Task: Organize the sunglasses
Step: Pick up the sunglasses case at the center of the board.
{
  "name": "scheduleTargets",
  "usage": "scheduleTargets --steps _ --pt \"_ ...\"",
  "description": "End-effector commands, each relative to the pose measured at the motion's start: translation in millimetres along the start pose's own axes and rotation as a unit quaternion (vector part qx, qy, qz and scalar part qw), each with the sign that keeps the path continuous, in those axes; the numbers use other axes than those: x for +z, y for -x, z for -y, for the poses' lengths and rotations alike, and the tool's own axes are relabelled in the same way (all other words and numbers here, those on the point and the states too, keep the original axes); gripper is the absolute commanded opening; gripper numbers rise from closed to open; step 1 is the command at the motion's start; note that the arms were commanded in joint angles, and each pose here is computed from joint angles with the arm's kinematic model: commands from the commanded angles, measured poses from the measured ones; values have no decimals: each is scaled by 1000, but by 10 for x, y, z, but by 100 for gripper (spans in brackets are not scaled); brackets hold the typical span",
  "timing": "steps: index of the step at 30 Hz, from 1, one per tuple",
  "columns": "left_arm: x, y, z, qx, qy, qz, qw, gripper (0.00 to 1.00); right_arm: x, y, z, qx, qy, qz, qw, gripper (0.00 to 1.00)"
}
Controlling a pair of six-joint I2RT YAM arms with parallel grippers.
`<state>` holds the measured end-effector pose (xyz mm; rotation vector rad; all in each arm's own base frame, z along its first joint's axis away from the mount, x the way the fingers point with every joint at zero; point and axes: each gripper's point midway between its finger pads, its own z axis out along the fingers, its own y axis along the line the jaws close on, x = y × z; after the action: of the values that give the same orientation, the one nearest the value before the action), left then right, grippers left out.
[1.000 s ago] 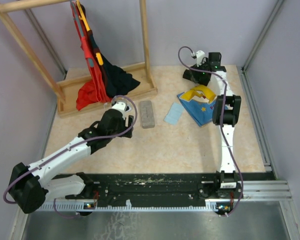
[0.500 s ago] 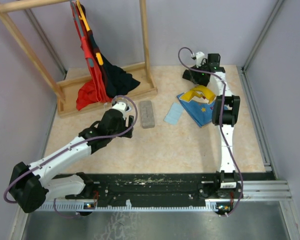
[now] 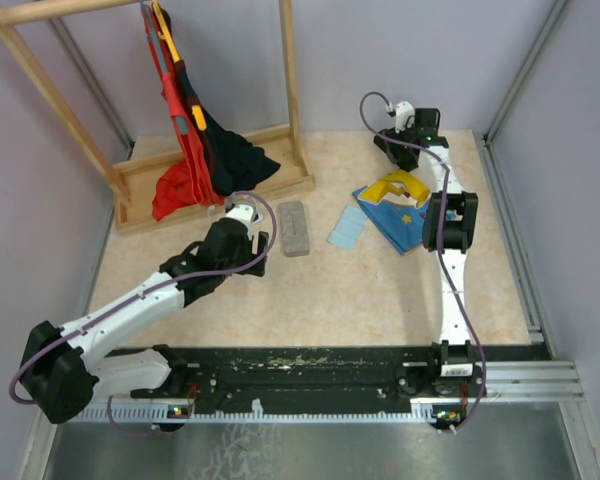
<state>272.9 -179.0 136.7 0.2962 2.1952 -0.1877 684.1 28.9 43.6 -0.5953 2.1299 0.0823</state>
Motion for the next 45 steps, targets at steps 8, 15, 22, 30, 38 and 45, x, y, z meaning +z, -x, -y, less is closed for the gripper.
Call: scheduleTargets --steps 8,15,22,30,38,45 --pt "8 94 -38 0 10 11 1000 85 -191 247 387 52 -109 61 991 43" --pt "-15 119 -50 -1 11 16 1000 85 -547 624 603 67 -168 105 978 38" --pt "-49 159 -57 -5 10 23 1000 85 -891 864 767 78 -218 129 964 37" --pt "-125 216 -54 -16 3 36 999 85 -1437 1241 750 119 -234 171 950 35" --pt "-270 346 -25 -38 -12 52 998 86 -2013 1199 -194 150 -201 154 956 31" --pt "-483 419 -36 -79 -28 78 993 87 -2501 747 -1354 189 -126 123 966 30"
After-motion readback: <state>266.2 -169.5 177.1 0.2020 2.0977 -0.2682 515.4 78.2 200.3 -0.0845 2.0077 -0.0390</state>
